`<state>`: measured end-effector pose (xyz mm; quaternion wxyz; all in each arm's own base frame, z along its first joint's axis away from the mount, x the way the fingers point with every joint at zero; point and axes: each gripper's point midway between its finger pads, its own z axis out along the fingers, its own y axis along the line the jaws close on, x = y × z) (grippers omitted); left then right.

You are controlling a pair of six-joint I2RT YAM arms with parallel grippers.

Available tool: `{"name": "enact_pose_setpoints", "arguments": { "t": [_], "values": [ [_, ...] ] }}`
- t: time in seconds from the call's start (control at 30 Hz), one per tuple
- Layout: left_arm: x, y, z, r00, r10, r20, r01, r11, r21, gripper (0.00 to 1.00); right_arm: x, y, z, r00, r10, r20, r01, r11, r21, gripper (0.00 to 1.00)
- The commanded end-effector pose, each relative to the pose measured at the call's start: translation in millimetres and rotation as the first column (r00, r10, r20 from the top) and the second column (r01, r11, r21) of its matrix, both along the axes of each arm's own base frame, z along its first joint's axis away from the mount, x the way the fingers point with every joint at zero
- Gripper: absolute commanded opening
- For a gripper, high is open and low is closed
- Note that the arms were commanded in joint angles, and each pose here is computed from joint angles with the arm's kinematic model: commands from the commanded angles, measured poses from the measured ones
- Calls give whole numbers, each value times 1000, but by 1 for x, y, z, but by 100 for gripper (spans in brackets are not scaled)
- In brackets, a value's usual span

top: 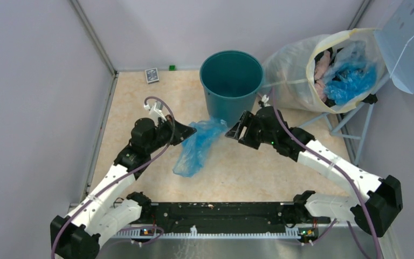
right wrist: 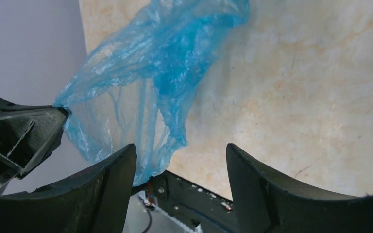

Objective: Put the trash bags into the trash bin

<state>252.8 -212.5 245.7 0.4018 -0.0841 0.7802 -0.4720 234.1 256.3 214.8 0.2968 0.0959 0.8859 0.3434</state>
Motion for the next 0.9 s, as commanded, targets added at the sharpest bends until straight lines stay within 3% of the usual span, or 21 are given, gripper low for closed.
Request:
{"name": "enact_pose_setpoints", "arguments": {
  "t": [0.0,0.2,0.57,0.8,0.87],
  "values": [
    [-10,0,-6,999,11,-49,-15,998,-67,0,-6,37,-10,990,-59,-127,89,963,254,66],
    [-19,8,-2,999,33,-11,-33,995,-91,0,-3,64,-26,997,-12,-80,30,973,231,64],
    [-30,2,23,1000,-10,-2,9,979,-202,0,-29,114,-66,990,56,-132,-17,961,275,63],
    [-30,6,46,999,16,37,-7,972,-237,0,-29,104,-92,984,-18,-179,55,978,200,61],
    [-31,5,50,999,11,40,-1,970,-242,0,-31,102,-96,982,-25,-186,64,976,206,56]
  ]
}}
